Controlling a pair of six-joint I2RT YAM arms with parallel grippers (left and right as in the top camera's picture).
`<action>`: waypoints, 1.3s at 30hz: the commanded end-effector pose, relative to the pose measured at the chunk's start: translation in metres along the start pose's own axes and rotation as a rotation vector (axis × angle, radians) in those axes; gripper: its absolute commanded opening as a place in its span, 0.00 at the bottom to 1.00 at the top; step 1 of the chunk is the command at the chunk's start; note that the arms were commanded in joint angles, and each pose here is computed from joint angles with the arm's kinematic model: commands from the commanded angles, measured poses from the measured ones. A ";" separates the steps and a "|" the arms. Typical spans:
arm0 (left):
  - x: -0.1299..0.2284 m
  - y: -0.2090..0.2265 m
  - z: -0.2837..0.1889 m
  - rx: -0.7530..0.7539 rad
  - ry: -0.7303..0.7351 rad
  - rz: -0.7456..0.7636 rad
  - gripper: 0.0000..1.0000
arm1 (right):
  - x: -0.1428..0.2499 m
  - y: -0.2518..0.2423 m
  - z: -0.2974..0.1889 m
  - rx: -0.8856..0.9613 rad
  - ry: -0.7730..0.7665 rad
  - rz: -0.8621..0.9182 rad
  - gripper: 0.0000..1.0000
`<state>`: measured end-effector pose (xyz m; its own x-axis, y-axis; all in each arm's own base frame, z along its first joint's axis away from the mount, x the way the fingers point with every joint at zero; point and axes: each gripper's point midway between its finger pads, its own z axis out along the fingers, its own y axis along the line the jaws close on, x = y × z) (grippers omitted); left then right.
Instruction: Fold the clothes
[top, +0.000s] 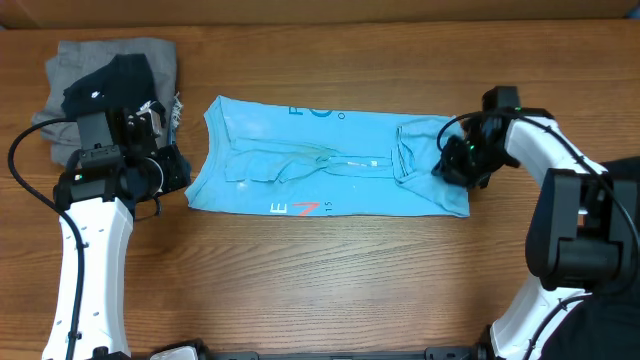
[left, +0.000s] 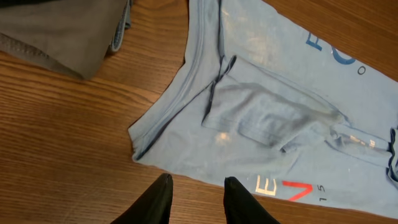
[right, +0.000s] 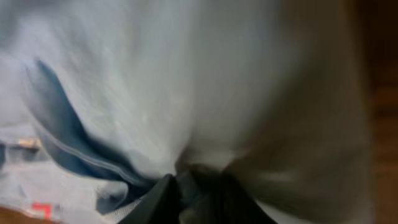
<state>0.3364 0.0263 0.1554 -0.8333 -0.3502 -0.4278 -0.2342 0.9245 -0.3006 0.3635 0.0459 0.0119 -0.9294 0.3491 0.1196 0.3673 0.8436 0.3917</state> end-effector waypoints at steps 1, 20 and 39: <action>-0.008 -0.006 -0.011 0.021 -0.038 0.027 0.31 | 0.034 0.060 -0.019 -0.330 0.095 -0.252 0.24; -0.007 -0.006 -0.011 0.020 -0.035 0.026 0.34 | -0.043 -0.011 -0.076 -0.032 -0.255 -0.072 0.75; -0.007 -0.006 -0.010 0.020 -0.034 0.026 0.36 | -0.013 -0.014 -0.005 -0.189 -0.003 -0.196 0.62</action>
<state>0.3359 0.0257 0.1552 -0.8348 -0.3500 -0.4250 -0.2332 0.9240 -0.3029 0.3740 0.0021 0.0128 -0.9654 0.2607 0.0071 0.2359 0.8614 0.4499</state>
